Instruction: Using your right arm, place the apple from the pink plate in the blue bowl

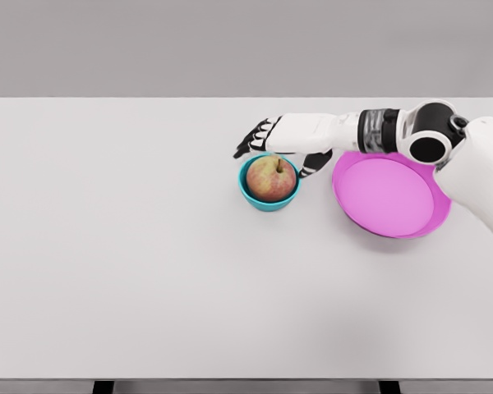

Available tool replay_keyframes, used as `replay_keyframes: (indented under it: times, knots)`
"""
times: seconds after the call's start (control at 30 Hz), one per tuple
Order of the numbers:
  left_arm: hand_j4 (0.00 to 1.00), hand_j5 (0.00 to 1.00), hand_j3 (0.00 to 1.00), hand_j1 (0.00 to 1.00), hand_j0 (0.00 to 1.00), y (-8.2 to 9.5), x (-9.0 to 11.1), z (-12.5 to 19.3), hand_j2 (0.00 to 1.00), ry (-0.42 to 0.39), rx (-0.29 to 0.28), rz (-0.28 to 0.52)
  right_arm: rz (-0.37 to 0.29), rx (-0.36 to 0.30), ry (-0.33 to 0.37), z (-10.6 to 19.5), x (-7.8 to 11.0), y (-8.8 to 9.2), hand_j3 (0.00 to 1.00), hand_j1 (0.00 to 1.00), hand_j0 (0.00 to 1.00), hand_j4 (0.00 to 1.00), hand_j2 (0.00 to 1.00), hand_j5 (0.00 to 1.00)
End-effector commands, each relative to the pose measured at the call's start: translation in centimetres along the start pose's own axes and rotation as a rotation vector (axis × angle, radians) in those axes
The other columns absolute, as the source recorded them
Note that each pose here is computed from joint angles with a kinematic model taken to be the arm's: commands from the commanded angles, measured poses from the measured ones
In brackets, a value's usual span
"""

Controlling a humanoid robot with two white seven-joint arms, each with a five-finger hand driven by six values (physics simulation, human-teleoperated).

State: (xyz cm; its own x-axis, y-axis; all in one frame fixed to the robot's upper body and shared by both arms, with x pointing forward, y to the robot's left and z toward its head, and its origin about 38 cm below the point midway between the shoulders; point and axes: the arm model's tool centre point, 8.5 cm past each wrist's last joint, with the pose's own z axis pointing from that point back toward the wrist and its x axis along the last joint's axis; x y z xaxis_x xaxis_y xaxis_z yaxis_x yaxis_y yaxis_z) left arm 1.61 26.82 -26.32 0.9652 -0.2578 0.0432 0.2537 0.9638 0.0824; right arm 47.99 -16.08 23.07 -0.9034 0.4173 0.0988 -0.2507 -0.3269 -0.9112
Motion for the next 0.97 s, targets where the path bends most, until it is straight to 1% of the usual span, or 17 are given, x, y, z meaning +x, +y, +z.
replay_keyframes:
  times: [0.0, 0.03, 0.07, 0.1, 0.13, 0.2, 0.23, 0.27, 0.33, 0.4, 0.43, 0.47, 0.5, 0.53, 0.57, 0.7, 0.93]
  knots:
    - [1.0, 1.0, 1.0, 1.0, 1.0, 0.0, -0.1, 0.0, 1.0, 0.002, 0.0, 0.0, 0.003, -0.013, -0.001, 0.2, 0.0, -0.4, 1.0, 1.0, 1.0, 1.0, 1.0, 1.0]
    - [1.0, 1.0, 1.0, 1.0, 1.0, 0.0, -0.1, 0.0, 1.0, 0.002, 0.0, 0.0, 0.016, -0.024, 0.004, 0.9, -0.1, -1.0, 1.0, 1.0, 1.0, 1.0, 1.0, 1.0]
    - [1.0, 1.0, 1.0, 1.0, 1.0, 0.0, 0.0, 0.0, 1.0, 0.0, 0.0, 0.0, 0.039, -0.073, 0.02, 2.4, -0.3, -2.5, 1.0, 1.0, 1.0, 1.0, 1.0, 1.0]
    - [1.0, 1.0, 1.0, 1.0, 1.0, 0.0, -0.1, 0.0, 1.0, 0.002, 0.0, 0.0, 0.053, -0.093, 0.033, 3.5, -0.4, -3.1, 1.0, 1.0, 1.0, 1.0, 1.0, 1.0]
    - [1.0, 1.0, 1.0, 1.0, 1.0, 0.0, 0.0, 0.0, 1.0, -0.001, 0.0, 0.0, 0.087, -0.134, 0.05, 5.6, -0.2, -4.5, 1.0, 1.0, 1.0, 1.0, 1.0, 1.0]
    - [1.0, 1.0, 1.0, 1.0, 1.0, 0.0, -0.1, 0.0, 1.0, 0.0, 0.0, 0.0, 0.117, -0.156, 0.079, 8.3, 0.1, -4.7, 1.0, 1.0, 1.0, 1.0, 1.0, 1.0]
    - [1.0, 1.0, 1.0, 1.0, 1.0, 0.0, -0.1, 0.0, 1.0, 0.002, 0.0, 0.0, 0.125, -0.178, 0.112, 10.7, 0.1, -4.5, 1.0, 1.0, 1.0, 1.0, 1.0, 1.0]
    - [1.0, 1.0, 1.0, 1.0, 1.0, 0.0, 0.0, 0.0, 1.0, 0.0, 0.0, 0.0, 0.115, -0.184, 0.145, 12.3, -0.1, -3.6, 1.0, 1.0, 1.0, 1.0, 1.0, 1.0]
    - [1.0, 1.0, 1.0, 1.0, 1.0, 0.0, -0.1, 0.0, 1.0, 0.002, 0.0, 0.0, 0.089, -0.169, 0.183, 14.1, -0.7, -2.0, 1.0, 1.0, 1.0, 1.0, 1.0, 1.0]
    - [1.0, 1.0, 1.0, 1.0, 1.0, 0.0, -0.1, 0.0, 1.0, 0.002, -0.002, 0.0, 0.018, -0.155, 0.242, 18.3, -1.6, 0.0, 1.0, 1.0, 1.0, 1.0, 1.0, 1.0]
    - [1.0, 1.0, 1.0, 1.0, 1.0, 0.0, -0.1, 0.0, 1.0, 0.002, 0.0, 0.0, -0.005, -0.173, 0.259, 19.2, -1.8, 0.5, 1.0, 1.0, 1.0, 1.0, 1.0, 1.0]
    - [1.0, 1.0, 1.0, 1.0, 1.0, 0.0, -0.1, 0.0, 1.0, 0.002, 0.0, 0.0, -0.038, -0.196, 0.277, 19.9, -1.8, 1.8, 1.0, 1.0, 1.0, 1.0, 1.0, 1.0]
    - [1.0, 1.0, 1.0, 1.0, 1.0, 0.0, -0.1, 0.0, 1.0, 0.002, 0.0, 0.0, -0.078, -0.259, 0.302, 20.8, -1.9, 2.8, 1.0, 1.0, 1.0, 1.0, 1.0, 1.0]
    - [1.0, 1.0, 1.0, 1.0, 1.0, 0.0, 0.0, 0.0, 1.0, 0.0, 0.0, 0.0, -0.134, -0.338, 0.311, 20.7, -1.6, 4.4, 1.0, 1.0, 1.0, 1.0, 1.0, 1.0]
    - [1.0, 1.0, 1.0, 1.0, 1.0, 0.0, -0.1, 0.0, 1.0, 0.002, 0.0, 0.0, -0.178, -0.387, 0.321, 20.6, -1.4, 5.7, 1.0, 1.0, 1.0, 1.0, 1.0, 1.0]
    - [1.0, 1.0, 1.0, 1.0, 1.0, 0.0, -0.1, 0.0, 1.0, 0.002, -0.002, 0.0, -0.219, -0.376, 0.338, 20.7, -1.7, 7.3, 1.0, 1.0, 1.0, 1.0, 1.0, 1.0]
    - [1.0, 1.0, 1.0, 1.0, 1.0, 0.0, -0.1, 0.0, 1.0, 0.002, 0.0, 0.0, -0.243, -0.366, 0.326, 19.4, -1.4, 8.5, 1.0, 1.0, 1.0, 1.0, 1.0, 1.0]
